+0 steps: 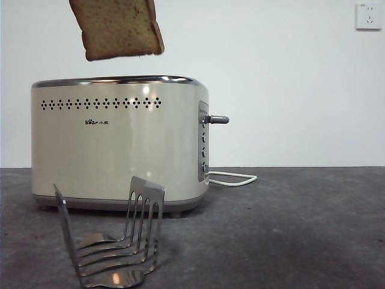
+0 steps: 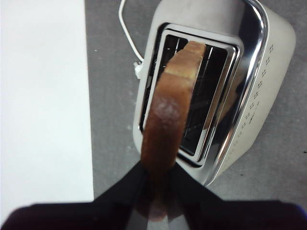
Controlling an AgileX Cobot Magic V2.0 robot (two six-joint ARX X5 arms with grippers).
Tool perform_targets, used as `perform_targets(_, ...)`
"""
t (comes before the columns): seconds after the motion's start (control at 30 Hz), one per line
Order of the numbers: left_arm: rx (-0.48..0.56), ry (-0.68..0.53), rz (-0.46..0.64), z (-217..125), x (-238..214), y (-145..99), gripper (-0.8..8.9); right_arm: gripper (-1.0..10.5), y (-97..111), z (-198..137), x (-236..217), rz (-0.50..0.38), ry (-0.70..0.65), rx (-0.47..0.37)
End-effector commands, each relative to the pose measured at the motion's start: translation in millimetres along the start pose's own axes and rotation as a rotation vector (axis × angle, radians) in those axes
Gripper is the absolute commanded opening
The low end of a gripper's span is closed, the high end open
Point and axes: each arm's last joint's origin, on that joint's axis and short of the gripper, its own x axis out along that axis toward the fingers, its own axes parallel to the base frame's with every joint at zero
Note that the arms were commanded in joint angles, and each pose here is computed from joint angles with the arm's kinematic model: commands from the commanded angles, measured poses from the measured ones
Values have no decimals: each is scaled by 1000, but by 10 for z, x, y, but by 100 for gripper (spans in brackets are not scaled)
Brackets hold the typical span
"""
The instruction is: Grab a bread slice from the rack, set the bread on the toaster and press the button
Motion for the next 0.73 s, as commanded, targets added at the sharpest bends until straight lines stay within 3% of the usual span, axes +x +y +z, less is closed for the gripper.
perform_targets(0.03, 3, 15, -11, 28, 82, 9, -10, -1, 9, 13, -10, 3, -9, -20)
perform_targets(0.73, -19, 49, -68, 20, 294, 7, -9, -1, 8, 15, -10, -1, -11, -33)
